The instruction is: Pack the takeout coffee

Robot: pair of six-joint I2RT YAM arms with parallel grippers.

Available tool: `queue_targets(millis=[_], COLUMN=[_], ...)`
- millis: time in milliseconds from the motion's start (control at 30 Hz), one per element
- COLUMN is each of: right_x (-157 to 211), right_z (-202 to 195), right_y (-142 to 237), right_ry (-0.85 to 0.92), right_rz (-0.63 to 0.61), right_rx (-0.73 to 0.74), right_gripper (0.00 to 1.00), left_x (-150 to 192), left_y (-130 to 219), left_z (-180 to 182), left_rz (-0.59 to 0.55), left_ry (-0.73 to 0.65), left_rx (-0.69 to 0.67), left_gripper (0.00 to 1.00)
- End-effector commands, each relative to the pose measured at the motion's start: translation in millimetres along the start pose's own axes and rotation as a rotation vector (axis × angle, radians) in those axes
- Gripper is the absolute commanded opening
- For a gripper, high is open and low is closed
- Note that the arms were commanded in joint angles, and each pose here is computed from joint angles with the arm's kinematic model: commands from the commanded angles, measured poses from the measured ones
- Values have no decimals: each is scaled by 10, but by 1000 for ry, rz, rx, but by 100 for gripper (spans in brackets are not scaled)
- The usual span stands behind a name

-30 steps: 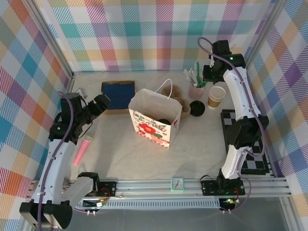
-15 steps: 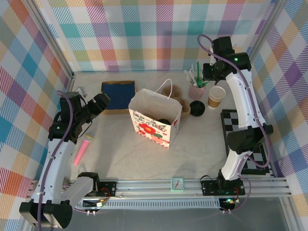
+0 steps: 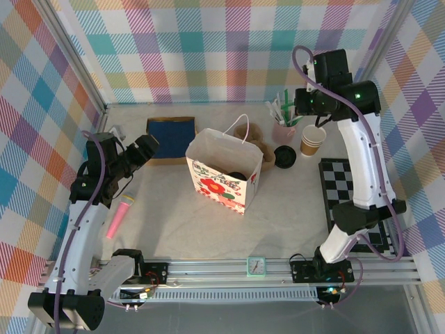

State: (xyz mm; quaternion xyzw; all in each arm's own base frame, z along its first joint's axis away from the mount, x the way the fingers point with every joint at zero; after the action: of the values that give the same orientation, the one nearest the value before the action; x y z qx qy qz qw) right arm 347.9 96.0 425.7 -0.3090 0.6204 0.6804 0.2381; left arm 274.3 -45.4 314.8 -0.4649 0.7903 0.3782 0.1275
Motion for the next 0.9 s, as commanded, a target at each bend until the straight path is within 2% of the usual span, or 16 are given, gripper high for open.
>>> queue_targets(millis=[0, 300, 533, 867], right_x=[7, 40, 113, 204], right_z=[36, 345, 711, 978], right_y=[284, 643, 928, 1255], right_ry=[35, 98, 138, 146], right_rz=[-45, -114, -151, -152], right_rx=[-12, -159, -444, -722], right_gripper=[12, 12, 13, 14], left_x=[-116, -114, -97, -60], left_y=[96, 105, 77, 119], left_z=[-114, -111, -97, -70], left_rz=[-41, -43, -36, -37], left_ry=[-22, -22, -16, -21], left_rx=[34, 30, 33, 27], left_gripper=[76, 76, 75, 75])
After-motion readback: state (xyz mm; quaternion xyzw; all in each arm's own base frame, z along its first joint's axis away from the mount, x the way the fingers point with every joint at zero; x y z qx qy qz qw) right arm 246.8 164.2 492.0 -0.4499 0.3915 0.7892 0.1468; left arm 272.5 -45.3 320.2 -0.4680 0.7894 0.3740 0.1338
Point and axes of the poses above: each hand's point on the last joint's axis, 136 mm out from that joint toward the fingers, its own y axis back along the fingers, its own z axis along the line the jaws close on, x = y × z, the point moved 4 cm from there along y, back along the fingers, and after that the axes turned 1 degree about y, right-handed, at the moved point
